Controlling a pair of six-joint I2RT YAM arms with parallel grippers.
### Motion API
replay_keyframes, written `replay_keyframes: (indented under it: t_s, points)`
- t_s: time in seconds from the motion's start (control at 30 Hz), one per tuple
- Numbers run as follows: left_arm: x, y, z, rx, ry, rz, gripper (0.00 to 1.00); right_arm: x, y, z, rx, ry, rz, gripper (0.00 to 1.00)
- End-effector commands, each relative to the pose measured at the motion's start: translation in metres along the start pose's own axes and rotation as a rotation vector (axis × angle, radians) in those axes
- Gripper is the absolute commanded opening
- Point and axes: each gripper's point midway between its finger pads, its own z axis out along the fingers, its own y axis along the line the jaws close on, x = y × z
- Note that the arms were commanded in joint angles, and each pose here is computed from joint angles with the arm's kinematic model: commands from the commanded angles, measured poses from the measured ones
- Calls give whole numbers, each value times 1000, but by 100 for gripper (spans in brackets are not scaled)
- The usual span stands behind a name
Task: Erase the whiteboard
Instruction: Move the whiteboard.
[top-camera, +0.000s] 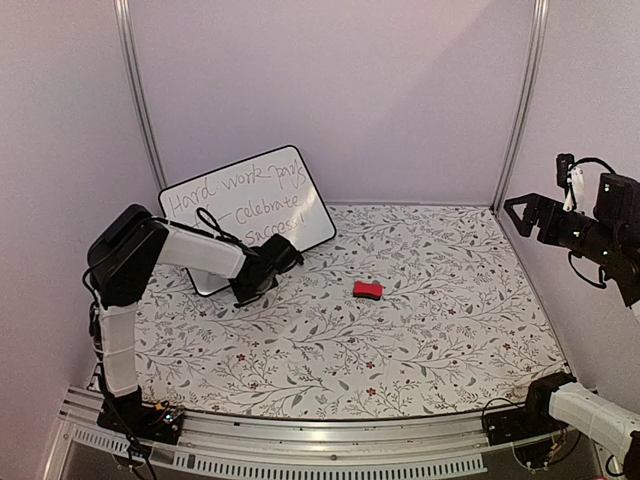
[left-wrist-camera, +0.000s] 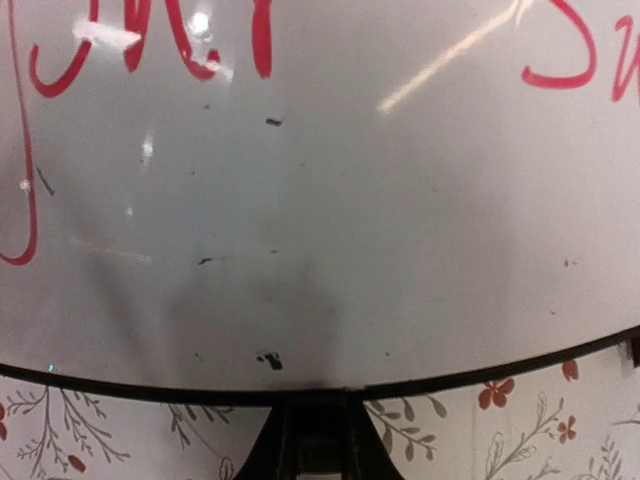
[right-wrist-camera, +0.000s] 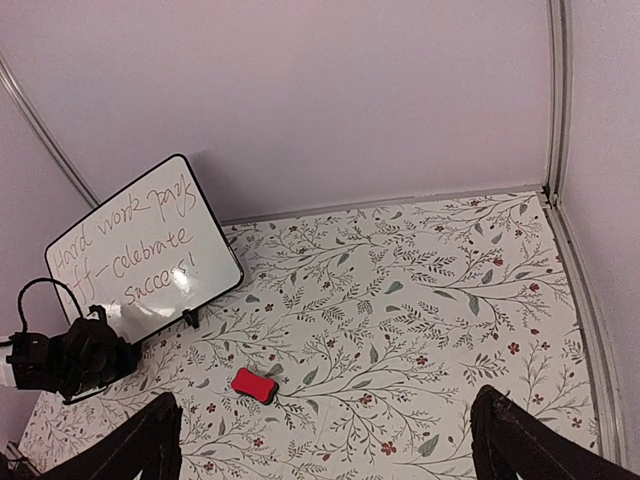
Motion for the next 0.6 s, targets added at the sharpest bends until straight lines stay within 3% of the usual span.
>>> replay_keyframes:
  t_s: [0.0,0.1,0.57]
  points:
    - [16,7,2,3,34,24,4,0,3,0,-17,-4,-5,99]
    - [22,7,-1,15,36,37,0,3,3,2,-19,6,3,99]
    - [57,-1,-23,65,23,141,0,33,21,26,-155,159,30,99]
